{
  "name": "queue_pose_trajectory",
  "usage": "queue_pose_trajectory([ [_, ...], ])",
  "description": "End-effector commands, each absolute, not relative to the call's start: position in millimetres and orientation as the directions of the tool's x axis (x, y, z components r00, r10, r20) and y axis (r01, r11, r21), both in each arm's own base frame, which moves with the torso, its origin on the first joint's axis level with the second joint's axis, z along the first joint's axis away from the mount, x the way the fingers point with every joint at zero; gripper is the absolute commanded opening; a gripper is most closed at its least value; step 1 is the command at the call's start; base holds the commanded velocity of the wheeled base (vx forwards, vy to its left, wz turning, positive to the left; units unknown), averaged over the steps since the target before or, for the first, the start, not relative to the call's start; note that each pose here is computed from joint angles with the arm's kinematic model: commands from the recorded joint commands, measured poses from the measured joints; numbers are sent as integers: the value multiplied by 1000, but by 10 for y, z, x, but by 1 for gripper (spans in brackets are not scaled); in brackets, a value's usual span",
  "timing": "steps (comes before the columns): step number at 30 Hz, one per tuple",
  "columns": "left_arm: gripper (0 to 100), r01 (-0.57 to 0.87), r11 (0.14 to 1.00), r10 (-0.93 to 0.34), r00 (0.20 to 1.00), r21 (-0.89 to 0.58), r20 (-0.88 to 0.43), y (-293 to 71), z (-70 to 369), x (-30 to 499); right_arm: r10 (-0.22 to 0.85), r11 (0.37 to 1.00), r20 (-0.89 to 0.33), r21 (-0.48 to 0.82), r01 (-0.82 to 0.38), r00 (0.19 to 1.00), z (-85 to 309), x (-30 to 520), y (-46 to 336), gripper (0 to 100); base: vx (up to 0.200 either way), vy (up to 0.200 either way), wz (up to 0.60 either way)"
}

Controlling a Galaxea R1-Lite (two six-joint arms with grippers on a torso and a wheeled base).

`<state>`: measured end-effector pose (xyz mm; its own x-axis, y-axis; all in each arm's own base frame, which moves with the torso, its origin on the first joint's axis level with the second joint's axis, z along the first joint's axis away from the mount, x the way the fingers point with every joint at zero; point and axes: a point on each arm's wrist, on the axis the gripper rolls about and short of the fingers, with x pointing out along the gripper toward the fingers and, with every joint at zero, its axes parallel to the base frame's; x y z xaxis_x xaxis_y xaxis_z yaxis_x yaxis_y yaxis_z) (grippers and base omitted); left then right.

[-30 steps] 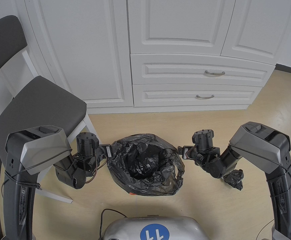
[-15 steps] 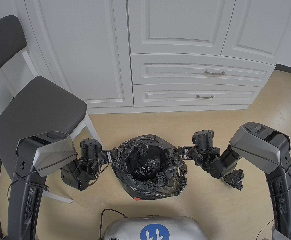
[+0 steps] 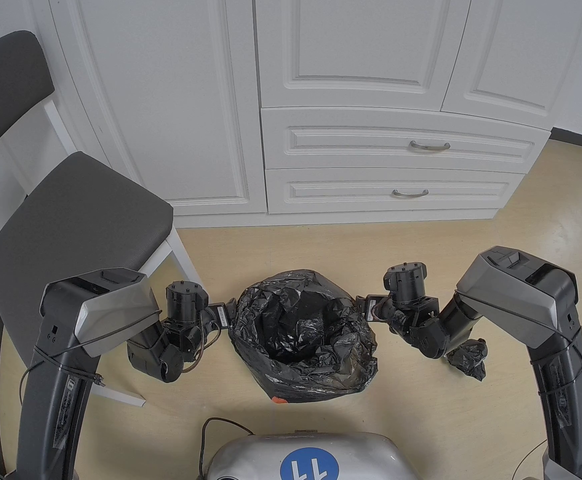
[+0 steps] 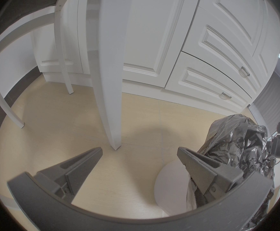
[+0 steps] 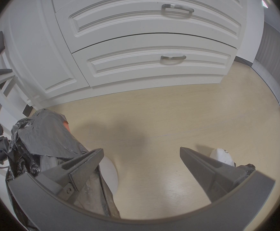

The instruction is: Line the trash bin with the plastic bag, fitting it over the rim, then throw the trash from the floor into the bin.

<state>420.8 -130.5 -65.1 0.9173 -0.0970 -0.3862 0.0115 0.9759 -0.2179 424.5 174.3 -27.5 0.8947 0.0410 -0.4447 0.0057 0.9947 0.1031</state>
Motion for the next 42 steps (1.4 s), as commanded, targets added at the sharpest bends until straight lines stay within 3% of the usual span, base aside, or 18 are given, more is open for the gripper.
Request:
queue_pose_trajectory([
  [1, 100, 6, 976, -90, 920, -217, -381, -1283, -628, 4215, 37, 994, -441, 105, 10, 897, -245, 4244, 1719, 100, 0, 0, 0],
  [10, 100, 28, 989, -81, 927, -147, -367, -1196, -202, 3967, 29, 998, -474, 56, -3, 880, -100, 4095, 1656, 100, 0, 0, 0],
  [15, 100, 48, 993, -82, 934, -106, -348, -1136, -87, 3795, 9, 995, -563, -73, -60, 826, 40, 3846, 1558, 100, 0, 0, 0],
  [23, 100, 41, 994, -73, 937, -99, -343, -1022, -119, 3564, 121, 936, -670, -169, -309, 732, -25, 3416, 1451, 100, 0, 0, 0],
  [33, 100, 35, 996, -60, 948, -87, -312, -937, 35, 3239, 287, 886, -677, -82, -456, 678, 90, 3125, 1515, 100, 0, 0, 0],
  [42, 100, 24, 997, -43, 956, -70, -291, -965, 14, 3199, 266, 884, -726, -78, -461, 634, -241, 3221, 1551, 100, 0, 0, 0],
])
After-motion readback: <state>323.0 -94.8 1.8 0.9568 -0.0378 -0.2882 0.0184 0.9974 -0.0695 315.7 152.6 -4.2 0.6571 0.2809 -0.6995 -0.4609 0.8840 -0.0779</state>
